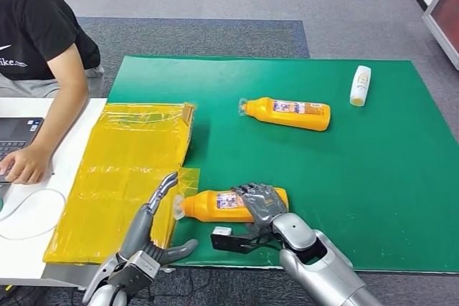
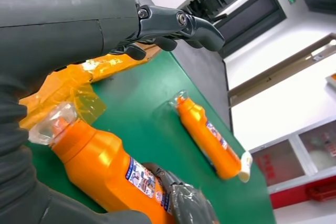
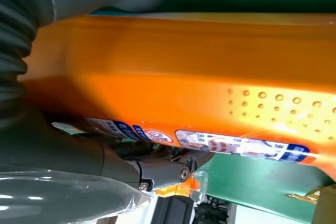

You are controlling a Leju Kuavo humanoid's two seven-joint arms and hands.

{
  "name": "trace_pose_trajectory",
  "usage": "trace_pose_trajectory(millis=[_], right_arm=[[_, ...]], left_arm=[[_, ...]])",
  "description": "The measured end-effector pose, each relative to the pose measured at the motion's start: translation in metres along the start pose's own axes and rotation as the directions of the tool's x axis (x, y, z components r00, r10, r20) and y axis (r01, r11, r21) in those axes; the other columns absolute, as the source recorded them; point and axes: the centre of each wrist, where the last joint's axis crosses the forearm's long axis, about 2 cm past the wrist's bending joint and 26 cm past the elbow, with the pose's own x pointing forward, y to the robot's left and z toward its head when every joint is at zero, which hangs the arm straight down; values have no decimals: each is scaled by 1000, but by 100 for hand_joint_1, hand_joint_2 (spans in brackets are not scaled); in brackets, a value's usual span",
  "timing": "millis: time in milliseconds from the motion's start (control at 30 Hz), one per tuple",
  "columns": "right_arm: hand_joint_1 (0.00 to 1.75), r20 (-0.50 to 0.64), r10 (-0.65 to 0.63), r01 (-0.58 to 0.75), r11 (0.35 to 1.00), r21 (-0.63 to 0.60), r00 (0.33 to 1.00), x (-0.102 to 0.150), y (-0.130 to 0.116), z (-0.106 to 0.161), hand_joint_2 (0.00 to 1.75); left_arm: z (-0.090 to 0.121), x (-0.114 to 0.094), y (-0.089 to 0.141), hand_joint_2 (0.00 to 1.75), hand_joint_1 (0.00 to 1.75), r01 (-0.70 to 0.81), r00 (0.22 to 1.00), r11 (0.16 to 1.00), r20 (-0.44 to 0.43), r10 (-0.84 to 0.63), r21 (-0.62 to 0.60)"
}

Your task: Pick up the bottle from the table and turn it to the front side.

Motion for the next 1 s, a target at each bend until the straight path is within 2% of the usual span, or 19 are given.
trace_pose_trajectory(millis=[133,233,333,467,600,700,867,1000], right_arm=[[175,38,-158,160,986,-56,987,-3,0,1,175],[175,78,-358,365,925,-108,931,-5,3,7,175],[175,137,-567,583,800,-145,812,-4,6,17,175],[175,197,-739,765,616,-190,644,0,15,32,175],[175,239,-871,901,391,-187,428,6,26,46,175],[175,253,-910,939,289,-185,330,12,31,54,175],[175,271,-915,947,251,-199,299,20,35,59,175],[175,294,-889,929,290,-232,351,27,34,60,175]], left_arm=[[0,-1,2,175,0,-27,999,999,25,26,42],[-1,0,4,175,0,-56,997,992,53,50,115],[-3,4,7,175,0,-112,992,966,87,94,233],[-8,10,11,175,0,-166,984,900,122,126,404],[-12,15,10,175,0,-254,967,803,132,218,540],[-15,16,8,175,0,-320,942,735,121,312,598],[-19,10,3,175,0,-386,898,704,69,434,596],[-28,6,-3,175,0,-400,875,716,5,484,572]])
